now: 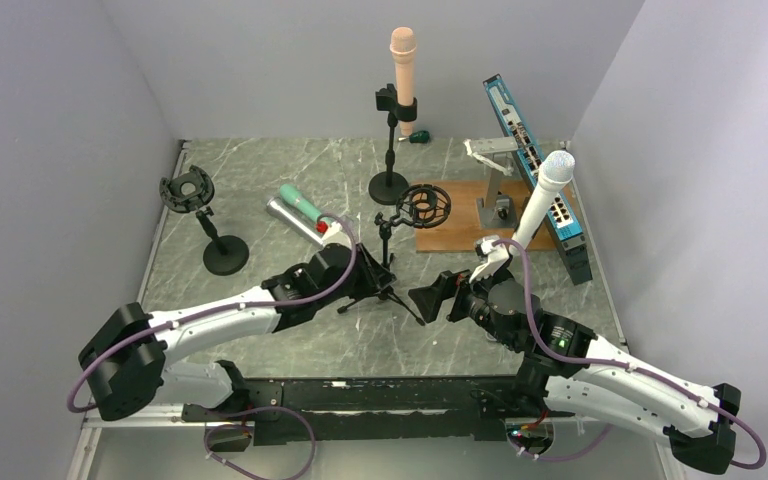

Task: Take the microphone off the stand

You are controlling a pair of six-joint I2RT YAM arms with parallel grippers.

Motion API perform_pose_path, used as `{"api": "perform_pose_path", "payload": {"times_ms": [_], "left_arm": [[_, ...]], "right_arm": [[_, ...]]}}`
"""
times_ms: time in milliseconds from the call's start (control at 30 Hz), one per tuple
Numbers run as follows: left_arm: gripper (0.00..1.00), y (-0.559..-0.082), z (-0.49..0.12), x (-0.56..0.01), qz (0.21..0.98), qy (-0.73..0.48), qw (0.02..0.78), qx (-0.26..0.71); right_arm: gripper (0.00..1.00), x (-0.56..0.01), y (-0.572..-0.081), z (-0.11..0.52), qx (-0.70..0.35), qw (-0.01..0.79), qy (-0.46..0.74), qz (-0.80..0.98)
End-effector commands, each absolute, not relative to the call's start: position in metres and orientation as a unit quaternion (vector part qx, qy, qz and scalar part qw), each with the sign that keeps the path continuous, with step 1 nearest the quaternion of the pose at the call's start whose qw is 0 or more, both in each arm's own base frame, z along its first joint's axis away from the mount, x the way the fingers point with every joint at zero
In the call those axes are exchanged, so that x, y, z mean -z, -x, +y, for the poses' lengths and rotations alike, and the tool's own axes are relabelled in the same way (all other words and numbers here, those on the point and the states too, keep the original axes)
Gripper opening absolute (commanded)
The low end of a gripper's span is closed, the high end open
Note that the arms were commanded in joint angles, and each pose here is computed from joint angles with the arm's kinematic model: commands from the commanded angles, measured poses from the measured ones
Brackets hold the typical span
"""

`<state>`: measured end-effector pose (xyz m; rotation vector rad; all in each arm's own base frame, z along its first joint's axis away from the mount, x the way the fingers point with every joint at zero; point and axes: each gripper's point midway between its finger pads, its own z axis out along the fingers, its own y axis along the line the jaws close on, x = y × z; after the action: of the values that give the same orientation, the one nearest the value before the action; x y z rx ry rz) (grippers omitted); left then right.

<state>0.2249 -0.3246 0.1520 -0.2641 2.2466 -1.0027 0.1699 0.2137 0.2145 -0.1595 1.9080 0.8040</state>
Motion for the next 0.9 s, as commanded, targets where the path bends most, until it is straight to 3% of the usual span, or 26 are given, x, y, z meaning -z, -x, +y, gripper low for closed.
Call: {"api": "perform_pose_path", "payload": {"times_ms": [0, 333, 733, 767, 867], "left_arm": [[0.00, -0.222, -0.322, -0.142, 0.835, 0.145, 0.280, 0.451], [0.00, -0.219, -0.313, -0.130, 0.739, 0.252, 0.216, 0.586], [0.00, -0.215, -0.311, -0.106, 0.684, 0.290, 0.179, 0.645], [0.02, -0.214, -0.308, -0.104, 0.689, 0.289, 0.184, 0.639], [0.27, -0.212, -0.301, -0.096, 0.707, 0.288, 0.195, 0.615]], "right_arm": [[1.00, -0.236, -0.172, 0.216, -0.352, 0.523, 0.058, 0.774], [1.00, -0.233, -0.172, 0.217, -0.348, 0.520, 0.060, 0.778], [1.00, -0.228, -0.172, 0.220, -0.349, 0.514, 0.061, 0.781], [1.00, -0.227, -0.172, 0.220, -0.347, 0.513, 0.061, 0.783], [1.00, -0.227, -0.173, 0.219, -0.344, 0.514, 0.060, 0.784]]}}
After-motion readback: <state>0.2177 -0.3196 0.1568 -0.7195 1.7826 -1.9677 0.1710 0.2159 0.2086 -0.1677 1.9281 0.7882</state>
